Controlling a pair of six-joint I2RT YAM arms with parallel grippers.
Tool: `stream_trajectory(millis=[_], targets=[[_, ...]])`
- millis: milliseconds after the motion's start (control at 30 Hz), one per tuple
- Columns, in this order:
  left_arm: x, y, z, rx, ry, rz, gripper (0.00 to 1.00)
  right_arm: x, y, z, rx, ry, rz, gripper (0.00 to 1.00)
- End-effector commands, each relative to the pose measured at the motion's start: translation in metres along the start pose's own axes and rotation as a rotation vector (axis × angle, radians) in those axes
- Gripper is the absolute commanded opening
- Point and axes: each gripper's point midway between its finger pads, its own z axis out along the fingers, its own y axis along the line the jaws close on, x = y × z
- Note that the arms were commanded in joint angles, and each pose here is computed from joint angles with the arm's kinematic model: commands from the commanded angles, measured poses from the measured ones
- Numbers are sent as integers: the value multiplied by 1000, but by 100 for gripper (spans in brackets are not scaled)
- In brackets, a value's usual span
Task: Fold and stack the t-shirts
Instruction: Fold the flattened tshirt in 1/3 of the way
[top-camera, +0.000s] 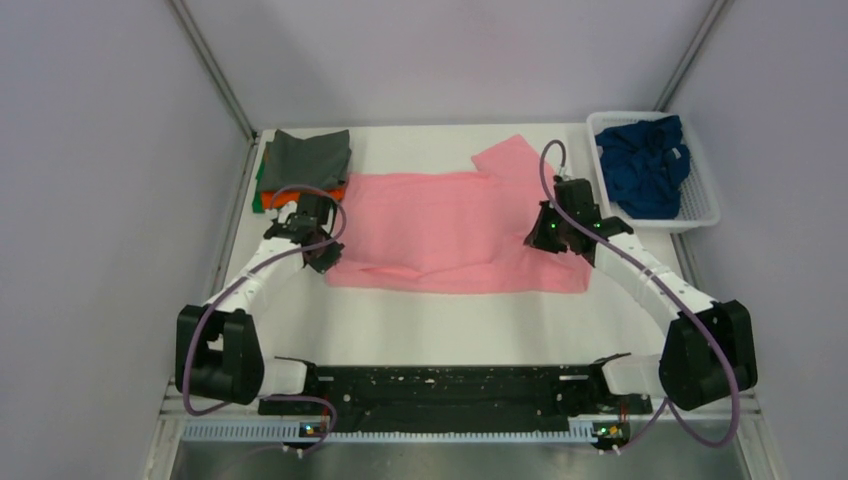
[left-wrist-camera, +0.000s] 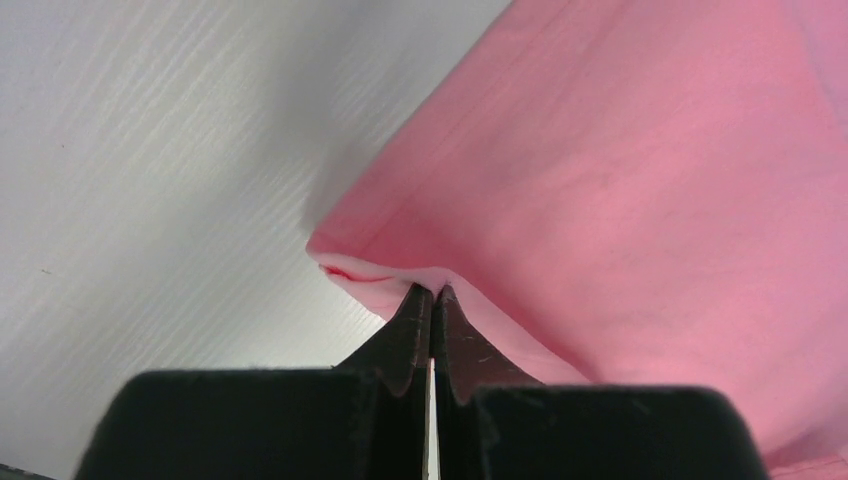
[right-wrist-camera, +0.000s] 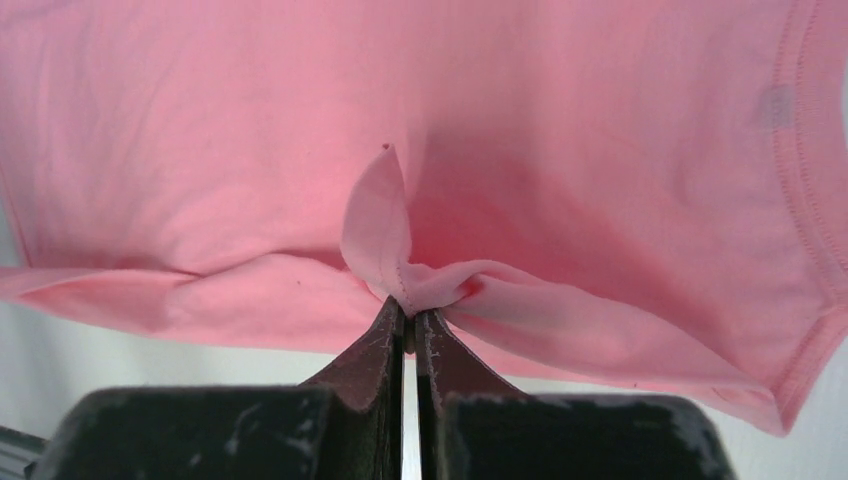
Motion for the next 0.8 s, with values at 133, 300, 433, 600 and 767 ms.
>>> stream_trajectory(millis=[133,300,433,600,767], targets=[[-40,-10,-4,5,-118,-32,0,-48,-3,-1,-24,-107,-5,0],[-46,-16,-3,16,-132,-31,0,-54,-9,6,-15,-107,-2,0],[-50,-23,2,29,-141,-21,0,-60,-11,13,-13,-113,-2,0],[-54,-36,20,19,-121,2,0,-71,-13,30,-3,-108,-32,1],[-69,-27,36,-96,-140,-9,32,-99,-56,57,197,-134,27,33]])
